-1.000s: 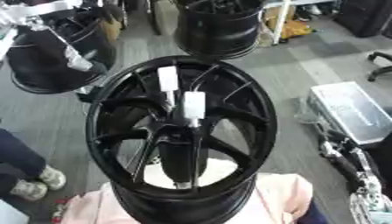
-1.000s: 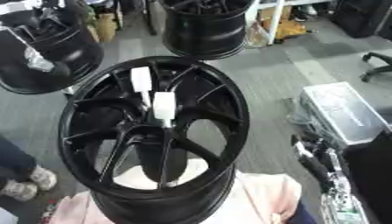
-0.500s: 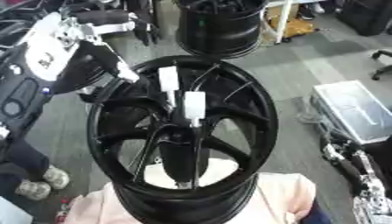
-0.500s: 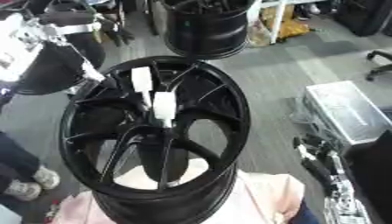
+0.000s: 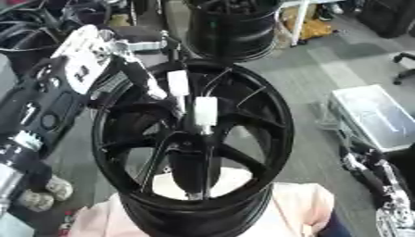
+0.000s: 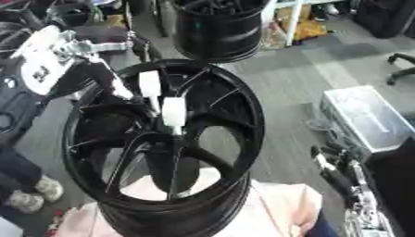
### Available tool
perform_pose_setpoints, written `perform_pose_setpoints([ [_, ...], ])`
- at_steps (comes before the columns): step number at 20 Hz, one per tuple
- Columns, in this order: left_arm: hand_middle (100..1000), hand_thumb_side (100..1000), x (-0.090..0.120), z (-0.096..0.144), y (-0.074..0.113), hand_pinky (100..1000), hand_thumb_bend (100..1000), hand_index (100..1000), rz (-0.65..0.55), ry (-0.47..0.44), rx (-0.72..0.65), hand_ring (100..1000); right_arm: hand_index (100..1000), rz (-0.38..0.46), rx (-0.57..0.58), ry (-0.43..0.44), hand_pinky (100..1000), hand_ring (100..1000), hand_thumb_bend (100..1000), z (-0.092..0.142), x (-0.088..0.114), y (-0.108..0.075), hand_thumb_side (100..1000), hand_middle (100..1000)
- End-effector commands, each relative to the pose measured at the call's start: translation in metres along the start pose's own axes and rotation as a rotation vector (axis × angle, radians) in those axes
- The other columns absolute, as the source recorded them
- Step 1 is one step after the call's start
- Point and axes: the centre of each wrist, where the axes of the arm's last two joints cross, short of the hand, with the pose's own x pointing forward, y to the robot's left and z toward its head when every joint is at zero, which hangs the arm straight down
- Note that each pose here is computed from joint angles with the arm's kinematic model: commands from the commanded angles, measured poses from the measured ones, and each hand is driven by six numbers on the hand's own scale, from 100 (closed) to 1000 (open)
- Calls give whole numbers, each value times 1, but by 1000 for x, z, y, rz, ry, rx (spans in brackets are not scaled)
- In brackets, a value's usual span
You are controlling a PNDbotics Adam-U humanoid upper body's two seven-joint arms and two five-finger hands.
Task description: Pull the pin out of the wheel hub.
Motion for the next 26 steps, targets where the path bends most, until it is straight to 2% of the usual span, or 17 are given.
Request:
perform_pose_setpoints([
  [1,684,482,-3,2,7,721,592,855,-44,20,-11,647,824,13,7,-33,685,665,301,-5,9,-2,398,735],
  [7,639,462,-8,-1,-4,698,547,810,-28,46,-33,611,823,9,9,-34,685,665,300,-6,9,-1,399,735],
  [11,599,439,-9,0,-6,679,500,766,-16,47,-23,580,824,8,9,-33,685,665,300,-6,9,0,399,735],
  [12,580,422,-9,0,-5,670,451,747,-13,47,-18,565,824,8,10,-33,685,665,300,-6,9,0,399,735],
  [13,580,422,-9,1,-5,670,451,747,-11,47,-13,565,824,8,9,-33,685,665,300,-6,9,0,399,735],
  [14,558,388,-9,1,-4,660,367,728,-9,47,-7,548,824,8,9,-33,685,665,300,-6,9,0,399,735],
  [15,558,388,-9,2,-4,660,367,728,-6,49,0,548,824,8,9,-33,685,665,300,-6,9,0,399,735],
  [16,532,355,-9,2,-3,649,294,707,-3,49,7,529,823,8,10,-33,685,665,300,-6,9,0,399,735],
  [17,529,351,-9,2,-3,647,287,705,0,48,16,527,823,8,11,-32,685,665,300,-6,9,0,399,735],
  [18,502,328,-9,2,-2,626,220,682,3,47,23,504,823,8,11,-32,685,664,299,-6,9,0,399,735],
  [19,502,328,-9,3,-1,626,220,682,7,45,32,504,823,7,11,-32,685,664,299,-6,9,0,399,735],
  [20,475,312,-9,3,0,603,166,663,9,43,40,481,823,7,11,-32,685,664,299,-6,9,0,399,735],
  [22,456,310,-8,4,3,583,119,644,14,40,56,463,823,6,12,-32,685,664,299,-6,9,1,399,735],
  [26,433,309,-7,5,8,556,100,629,24,32,92,437,823,5,13,-33,685,664,299,-6,9,1,400,735],
])
